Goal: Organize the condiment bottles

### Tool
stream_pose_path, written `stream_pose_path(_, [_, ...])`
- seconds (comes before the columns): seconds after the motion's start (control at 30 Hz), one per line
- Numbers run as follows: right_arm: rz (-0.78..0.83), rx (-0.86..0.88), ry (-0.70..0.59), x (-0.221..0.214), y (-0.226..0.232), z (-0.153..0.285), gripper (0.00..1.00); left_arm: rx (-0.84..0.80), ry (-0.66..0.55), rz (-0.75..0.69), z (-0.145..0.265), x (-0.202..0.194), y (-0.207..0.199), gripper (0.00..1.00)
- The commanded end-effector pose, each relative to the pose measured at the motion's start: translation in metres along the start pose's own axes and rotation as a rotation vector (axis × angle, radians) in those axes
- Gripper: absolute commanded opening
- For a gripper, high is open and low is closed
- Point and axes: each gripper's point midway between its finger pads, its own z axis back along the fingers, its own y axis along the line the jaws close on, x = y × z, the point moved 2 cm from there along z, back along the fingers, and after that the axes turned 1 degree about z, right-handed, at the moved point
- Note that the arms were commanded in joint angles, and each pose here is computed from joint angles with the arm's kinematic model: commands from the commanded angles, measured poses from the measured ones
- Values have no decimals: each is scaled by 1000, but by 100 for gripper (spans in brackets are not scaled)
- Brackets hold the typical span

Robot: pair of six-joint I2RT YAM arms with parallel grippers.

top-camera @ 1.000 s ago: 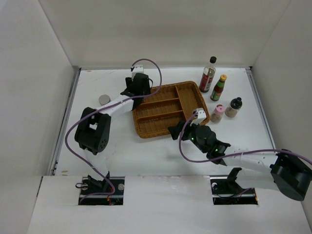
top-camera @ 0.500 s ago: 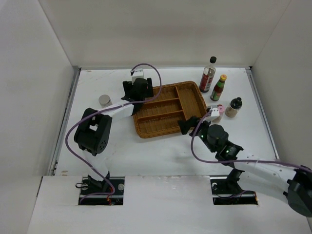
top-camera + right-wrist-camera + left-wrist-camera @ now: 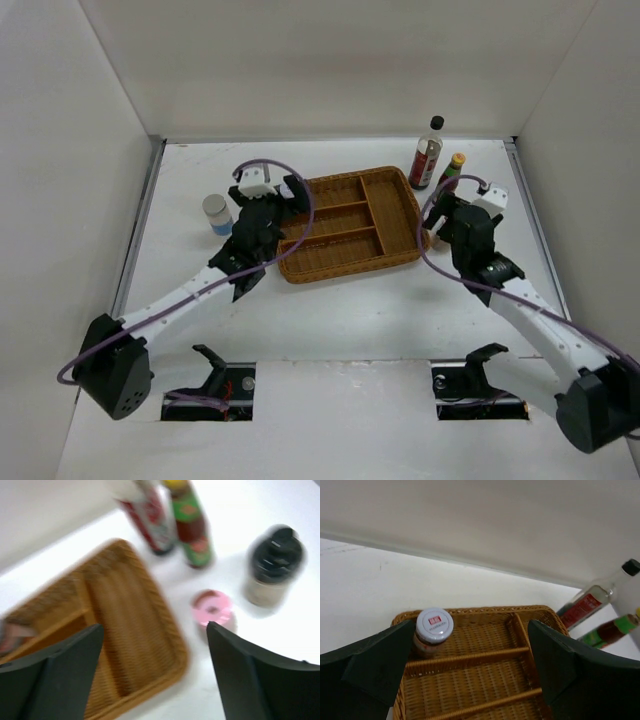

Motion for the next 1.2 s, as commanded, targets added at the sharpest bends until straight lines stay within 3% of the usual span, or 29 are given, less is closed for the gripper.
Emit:
stream_pose_path(0.0, [99, -152, 81, -15, -31, -17, 95, 36, 35, 49, 21, -31, 22, 100])
stream_pose_path(0.27, [114, -225, 150, -25, -46, -52, 94, 14, 104, 146, 66, -79, 57, 100])
stream_pose_path(0.47, [94, -245, 177, -32, -51, -86, 87, -20, 99, 160, 81, -92, 64, 100])
stream_pose_path(0.6, [97, -258, 217, -49, -53, -104, 73, -46, 96, 169, 83, -97, 65, 100])
stream_pose_path(0.67, [106, -275, 228, -53, -55, -109, 55, -48, 99, 169, 85, -102, 69, 100])
stream_pose_path(0.7, [104, -288, 202, -47, -55, -108, 47, -47, 97, 170, 86, -104, 71, 100])
stream_pose_path(0.77, [98, -313, 108, -22, -53, -98, 43, -49, 78, 178, 88, -104, 75, 100])
stream_pose_path(0.97, [140, -132, -92, 55, 30, -51, 42, -3, -2, 222, 94, -100, 94, 100])
stream_pose_path(1.17, [149, 189, -49, 54, 162, -60, 42, 22, -28, 247, 98, -97, 102, 100])
